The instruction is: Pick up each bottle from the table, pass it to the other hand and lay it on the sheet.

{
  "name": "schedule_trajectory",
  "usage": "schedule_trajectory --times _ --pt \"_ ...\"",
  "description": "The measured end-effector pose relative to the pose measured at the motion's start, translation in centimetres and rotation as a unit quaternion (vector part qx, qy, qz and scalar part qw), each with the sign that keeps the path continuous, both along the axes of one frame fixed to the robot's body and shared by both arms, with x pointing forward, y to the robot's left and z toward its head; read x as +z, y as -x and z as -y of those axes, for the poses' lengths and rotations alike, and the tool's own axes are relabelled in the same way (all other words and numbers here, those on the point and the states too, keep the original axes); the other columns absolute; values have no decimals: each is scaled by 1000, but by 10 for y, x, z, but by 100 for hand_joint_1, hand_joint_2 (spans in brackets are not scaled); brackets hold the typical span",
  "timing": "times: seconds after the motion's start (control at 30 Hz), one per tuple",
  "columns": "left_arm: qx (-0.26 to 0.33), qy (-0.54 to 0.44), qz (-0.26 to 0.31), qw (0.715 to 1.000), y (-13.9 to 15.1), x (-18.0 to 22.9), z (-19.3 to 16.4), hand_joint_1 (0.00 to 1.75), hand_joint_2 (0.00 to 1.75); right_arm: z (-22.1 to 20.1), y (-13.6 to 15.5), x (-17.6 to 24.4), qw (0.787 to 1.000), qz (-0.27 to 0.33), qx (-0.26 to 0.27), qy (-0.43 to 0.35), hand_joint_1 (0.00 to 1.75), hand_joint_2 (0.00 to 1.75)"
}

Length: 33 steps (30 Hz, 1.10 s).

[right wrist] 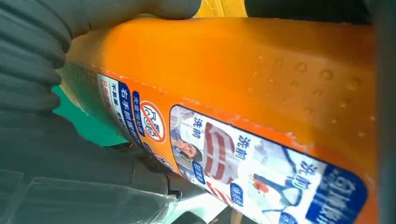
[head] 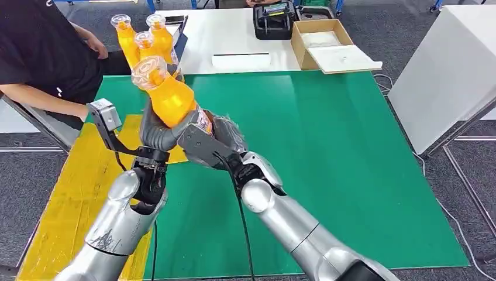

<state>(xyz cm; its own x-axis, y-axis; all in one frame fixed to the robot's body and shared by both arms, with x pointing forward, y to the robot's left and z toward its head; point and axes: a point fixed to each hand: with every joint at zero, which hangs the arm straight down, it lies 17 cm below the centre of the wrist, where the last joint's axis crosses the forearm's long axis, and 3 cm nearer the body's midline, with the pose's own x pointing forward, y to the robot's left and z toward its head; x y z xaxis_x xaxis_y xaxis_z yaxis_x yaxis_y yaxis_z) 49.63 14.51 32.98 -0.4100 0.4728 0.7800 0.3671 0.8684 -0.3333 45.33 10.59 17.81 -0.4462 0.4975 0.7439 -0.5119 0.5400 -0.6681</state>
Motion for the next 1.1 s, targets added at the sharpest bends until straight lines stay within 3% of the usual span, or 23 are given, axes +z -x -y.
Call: schedule_trajectory --times 0.03,0.07,1.0,1.03,1.07,1.1 --pt "0 0 0 1000 0 0 0 66 175 0 0 0 1000 0 0 1 175 175" --pt "1 -2 1 1000 0 0 0 175 175 0 0 0 1000 0 0 1 175 175" --pt "-15 -42 0 999 -7 -7 13 175 175 7 -7 -6 1000 -1 -7 18 175 175" --pt "-15 -41 -1 999 -7 -7 12 175 175 7 -7 -6 1000 -2 -7 18 17 175" --pt "-16 -40 -2 999 -7 -7 12 175 175 8 -7 -5 1000 -2 -7 18 0 175" --pt "-16 -39 -2 999 -7 -7 12 175 175 8 -7 -6 1000 -3 -6 19 0 0"
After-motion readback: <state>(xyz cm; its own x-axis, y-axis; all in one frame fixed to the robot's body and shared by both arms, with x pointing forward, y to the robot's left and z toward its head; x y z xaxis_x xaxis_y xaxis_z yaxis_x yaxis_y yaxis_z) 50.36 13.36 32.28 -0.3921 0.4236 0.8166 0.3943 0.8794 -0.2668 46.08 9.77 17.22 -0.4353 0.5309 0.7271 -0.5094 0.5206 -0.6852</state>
